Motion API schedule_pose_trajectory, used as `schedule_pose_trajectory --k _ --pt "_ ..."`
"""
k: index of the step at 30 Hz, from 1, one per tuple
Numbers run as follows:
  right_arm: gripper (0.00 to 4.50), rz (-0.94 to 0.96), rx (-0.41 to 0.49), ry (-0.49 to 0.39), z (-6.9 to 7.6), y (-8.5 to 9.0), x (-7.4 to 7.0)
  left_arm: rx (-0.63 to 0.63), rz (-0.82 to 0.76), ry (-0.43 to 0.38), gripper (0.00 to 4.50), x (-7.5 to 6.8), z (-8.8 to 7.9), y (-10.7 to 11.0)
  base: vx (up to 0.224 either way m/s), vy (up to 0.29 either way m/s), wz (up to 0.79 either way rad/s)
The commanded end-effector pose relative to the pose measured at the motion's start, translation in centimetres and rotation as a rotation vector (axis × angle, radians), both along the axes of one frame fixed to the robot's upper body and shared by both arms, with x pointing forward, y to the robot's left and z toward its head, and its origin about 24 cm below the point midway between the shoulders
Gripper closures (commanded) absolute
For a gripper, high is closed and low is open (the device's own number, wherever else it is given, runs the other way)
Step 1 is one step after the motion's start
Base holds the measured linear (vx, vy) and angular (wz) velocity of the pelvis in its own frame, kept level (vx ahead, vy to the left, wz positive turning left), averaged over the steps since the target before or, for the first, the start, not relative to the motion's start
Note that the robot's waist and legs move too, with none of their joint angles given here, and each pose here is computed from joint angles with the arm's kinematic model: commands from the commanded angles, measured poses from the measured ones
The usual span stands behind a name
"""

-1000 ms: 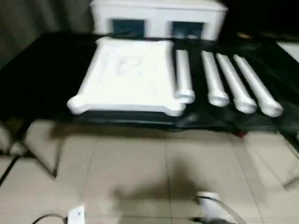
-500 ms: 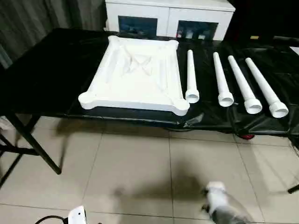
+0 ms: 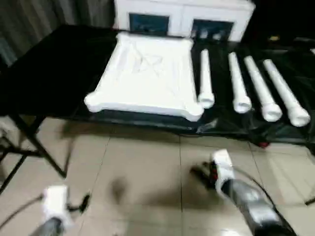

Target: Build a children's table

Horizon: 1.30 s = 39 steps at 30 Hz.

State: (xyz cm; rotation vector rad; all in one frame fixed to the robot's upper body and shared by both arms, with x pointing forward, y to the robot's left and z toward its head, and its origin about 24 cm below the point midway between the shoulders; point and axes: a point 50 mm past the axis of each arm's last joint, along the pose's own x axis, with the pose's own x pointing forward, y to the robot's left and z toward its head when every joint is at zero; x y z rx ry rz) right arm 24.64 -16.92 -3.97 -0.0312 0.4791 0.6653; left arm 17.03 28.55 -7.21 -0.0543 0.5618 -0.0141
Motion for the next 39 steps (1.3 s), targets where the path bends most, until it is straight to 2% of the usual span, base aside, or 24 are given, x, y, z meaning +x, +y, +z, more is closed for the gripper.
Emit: schedule_pose_trajectory --k 1,3,4,5,6,8,9,11,12,14,15,17,18,21,22,23,25,27,28,29,30,31,32,39 --pt "1.44 0.111 0.102 -0.088 3.5 1.2 0.2 -0.047 -0.093 -0.135 0.00 1.7 3.1 -0.9 0.000 0.000 0.00" --pt "1.24 0.149 0.160 -0.122 5.2 1.6 -0.1 -0.073 -0.124 -0.197 0.00 2.0 4.8 -1.1 0.000 0.000 0.00" --pt "1.12 0.175 0.220 -0.155 7.1 1.8 -0.4 -0.089 -0.158 -0.254 0.00 2.2 6.6 -1.4 0.000 0.000 0.00" --pt "1.12 0.195 0.255 -0.174 8.4 2.0 -0.6 -0.099 -0.181 -0.287 0.00 2.3 7.7 -1.7 0.000 0.000 0.00" --pt "1.03 0.205 0.273 -0.183 9.0 2.1 -0.8 -0.102 -0.194 -0.302 0.00 2.3 8.2 -1.8 0.000 0.000 0.00" --pt "0.88 0.210 0.327 -0.257 11.9 2.2 -0.8 -0.122 -0.262 -0.393 0.00 3.0 11.5 -3.3 0.000 0.000 0.00" --pt "0.78 0.185 0.319 -0.303 13.1 2.1 -0.4 -0.061 -0.257 -0.447 0.00 3.9 13.3 -3.9 0.000 0.000 0.00" --pt "0.60 0.130 0.286 -0.350 14.3 1.9 0.4 0.000 -0.231 -0.521 0.00 5.1 15.6 -4.7 0.000 0.000 0.00" --pt "0.60 0.044 0.235 -0.392 15.1 1.7 1.9 0.027 -0.171 -0.596 0.00 6.8 17.7 -5.4 0.000 0.000 0.00" --pt "0.35 0.021 0.223 -0.401 15.3 1.7 2.2 0.030 -0.155 -0.613 0.00 7.2 18.2 -5.6 0.000 0.000 0.00" --pt "0.35 -0.066 0.255 -0.421 16.1 1.7 3.2 0.034 -0.139 -0.660 0.00 8.3 19.6 -6.4 0.000 0.000 0.00" --pt "0.06 -0.147 0.274 -0.426 16.9 1.6 3.8 0.017 -0.141 -0.682 0.00 9.2 20.9 -7.3 0.000 0.000 0.00" --pt "0.06 -0.170 0.248 -0.426 17.1 1.5 3.9 -0.001 -0.122 -0.683 0.00 9.5 21.3 -7.6 0.000 0.000 0.00" --pt "0.06 -0.286 0.107 -0.486 17.1 0.6 4.5 0.001 0.019 -0.643 0.00 10.4 20.2 -7.9 0.000 0.000 0.00" --pt "0.06 -0.437 0.035 -0.509 16.7 -0.3 5.3 0.089 0.088 -0.608 0.00 10.8 19.1 -8.0 0.000 0.000 0.00" --pt "0.06 -0.481 0.024 -0.510 16.5 -0.6 5.5 0.130 0.108 -0.598 0.00 10.9 18.7 -8.1 0.000 0.000 0.00" --pt "0.06 -0.603 -0.108 -0.472 14.5 -1.9 6.0 0.287 0.079 -0.559 0.00 11.0 17.4 -8.5 0.000 0.000 0.00" --pt "0.06 -0.636 -0.137 -0.428 13.5 -2.4 5.9 0.328 0.054 -0.554 0.00 10.9 17.2 -8.7 0.000 0.000 0.00" --pt "0.06 -0.652 -0.113 -0.391 13.0 -2.6 5.7 0.228 0.053 -0.549 0.00 10.7 17.2 -8.9 0.000 0.000 0.00" --pt "0.06 -0.645 -0.095 -0.369 12.8 -2.5 5.5 0.199 0.058 -0.551 0.00 10.7 17.2 -9.0 0.000 0.000 0.00" --pt "0.06 -0.608 -0.012 -0.318 12.5 -2.2 5.2 0.163 0.077 -0.561 0.00 10.6 17.4 -9.0 0.000 0.000 0.00" --pt "0.06 -0.554 0.063 -0.324 12.9 -1.3 5.1 0.195 0.102 -0.576 0.00 10.5 17.6 -8.9 0.000 0.000 0.00" --pt "0.06 -0.518 0.043 -0.337 13.1 -0.8 5.2 0.217 0.119 -0.563 0.00 10.6 17.5 -8.7 0.000 0.000 0.00" --pt "0.06 -0.518 0.043 -0.337 13.1 -0.8 5.2 0.217 0.119 -0.563 0.00 10.6 17.5 -8.7 0.000 0.000 0.00"
